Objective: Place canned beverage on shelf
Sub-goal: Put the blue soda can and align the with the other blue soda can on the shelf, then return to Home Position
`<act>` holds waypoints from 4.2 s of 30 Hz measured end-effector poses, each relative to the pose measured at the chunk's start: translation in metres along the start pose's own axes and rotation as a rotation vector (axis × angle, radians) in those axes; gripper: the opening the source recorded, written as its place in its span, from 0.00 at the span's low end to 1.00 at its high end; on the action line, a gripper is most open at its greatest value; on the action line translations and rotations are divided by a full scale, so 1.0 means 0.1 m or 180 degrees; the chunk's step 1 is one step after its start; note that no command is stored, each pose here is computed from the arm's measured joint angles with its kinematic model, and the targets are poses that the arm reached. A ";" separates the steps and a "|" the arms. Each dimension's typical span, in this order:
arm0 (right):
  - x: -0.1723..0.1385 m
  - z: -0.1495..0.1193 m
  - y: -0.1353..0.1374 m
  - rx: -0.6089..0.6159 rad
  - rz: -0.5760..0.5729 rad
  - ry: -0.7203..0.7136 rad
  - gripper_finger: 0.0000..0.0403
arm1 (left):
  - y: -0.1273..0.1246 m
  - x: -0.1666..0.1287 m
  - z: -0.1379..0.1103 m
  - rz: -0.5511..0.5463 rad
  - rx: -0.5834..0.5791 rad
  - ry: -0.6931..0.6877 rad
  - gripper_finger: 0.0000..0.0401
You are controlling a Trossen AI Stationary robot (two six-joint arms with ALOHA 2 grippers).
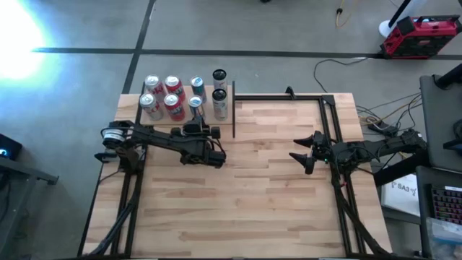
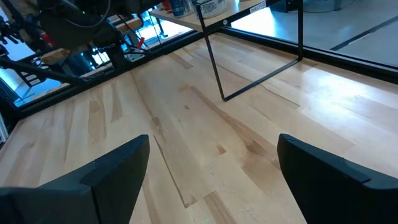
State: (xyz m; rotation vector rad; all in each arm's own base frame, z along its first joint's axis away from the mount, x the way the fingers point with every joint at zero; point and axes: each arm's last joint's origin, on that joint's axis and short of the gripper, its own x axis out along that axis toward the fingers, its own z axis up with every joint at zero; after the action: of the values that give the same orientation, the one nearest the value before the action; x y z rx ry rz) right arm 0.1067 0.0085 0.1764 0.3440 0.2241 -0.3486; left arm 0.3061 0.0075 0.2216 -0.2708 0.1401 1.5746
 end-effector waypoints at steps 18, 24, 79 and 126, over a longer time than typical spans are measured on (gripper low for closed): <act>0.00 0.00 0.00 0.0001 0.0002 0.0000 0.83 | -0.01 0.10 0.02 0.0059 -0.0068 -0.0085 0.35; 0.00 0.00 0.00 0.0000 0.0002 0.0001 0.83 | -0.02 0.03 0.00 0.0007 -0.0053 -0.0036 0.35; 0.00 0.00 0.00 0.0000 0.0002 0.0000 0.83 | 0.95 -0.88 0.66 -0.2895 0.0187 0.0466 0.35; 0.00 0.00 0.00 0.0000 0.0002 0.0000 0.83 | 2.13 0.00 -0.37 -0.3705 -0.0663 0.0311 0.35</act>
State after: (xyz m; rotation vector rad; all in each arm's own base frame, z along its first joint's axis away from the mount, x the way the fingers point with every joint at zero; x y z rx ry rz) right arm 0.1068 0.0085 0.1765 0.3442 0.2239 -0.3479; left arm 0.0967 -0.0071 0.1686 -0.4797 -0.1051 0.4157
